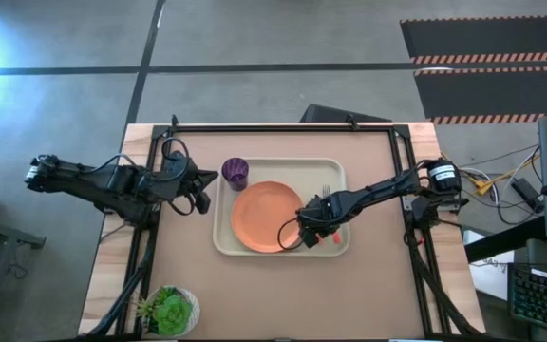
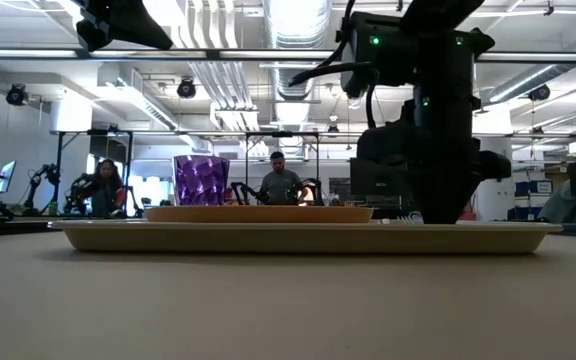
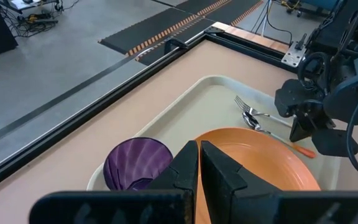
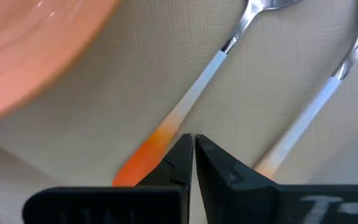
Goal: Pick and place plate/cup/fork/spoon on tray
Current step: Adjust the utensils on the white tray
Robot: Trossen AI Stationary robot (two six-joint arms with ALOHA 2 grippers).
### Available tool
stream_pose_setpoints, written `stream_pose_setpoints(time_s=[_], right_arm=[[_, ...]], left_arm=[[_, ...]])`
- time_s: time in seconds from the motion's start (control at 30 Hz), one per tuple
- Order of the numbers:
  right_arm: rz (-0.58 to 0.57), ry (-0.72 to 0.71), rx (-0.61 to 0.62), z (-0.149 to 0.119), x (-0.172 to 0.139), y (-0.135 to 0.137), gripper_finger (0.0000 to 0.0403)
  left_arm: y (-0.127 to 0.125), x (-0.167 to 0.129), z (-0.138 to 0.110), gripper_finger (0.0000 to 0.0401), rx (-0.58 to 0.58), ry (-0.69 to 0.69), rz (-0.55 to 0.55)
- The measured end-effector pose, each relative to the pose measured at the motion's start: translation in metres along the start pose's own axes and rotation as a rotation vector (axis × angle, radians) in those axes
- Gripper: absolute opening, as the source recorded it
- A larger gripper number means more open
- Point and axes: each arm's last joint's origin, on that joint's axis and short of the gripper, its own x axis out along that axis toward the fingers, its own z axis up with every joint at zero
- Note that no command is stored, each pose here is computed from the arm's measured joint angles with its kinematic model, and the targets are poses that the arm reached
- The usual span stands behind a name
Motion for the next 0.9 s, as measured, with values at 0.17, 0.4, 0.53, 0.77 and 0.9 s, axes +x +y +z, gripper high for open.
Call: stream_pose_setpoints(time_s=[0.17,0.4,0.53,0.77,0.9], right_arm=[[-0.041,-0.011,-0.014,-0.001,-0.004,-0.005,0.0011],[-0.138,-0.039,0.057,-0.008,-0.028,-0.02,0.0011],[-0.133,-0.042,0.061,-0.011,-0.031,-0.025,0.0011],[-0.176,-0.019,0.046,-0.015,-0.022,-0.034,0.0011],[-0.186,-0.013,0.042,-0.018,-0.018,-0.036,0.0011]], left_arm=[[0.0,0.0,0.0,0.0,-0.001,-0.001,0.0],[0.0,0.0,-0.001,0.0,0.002,0.002,0.001],[0.0,0.0,-0.001,0.0,0.002,0.002,0.002],[0.0,0.0,-0.001,0.0,0.002,0.002,0.002],[0.0,0.0,-0.001,0.0,0.002,0.002,0.002]])
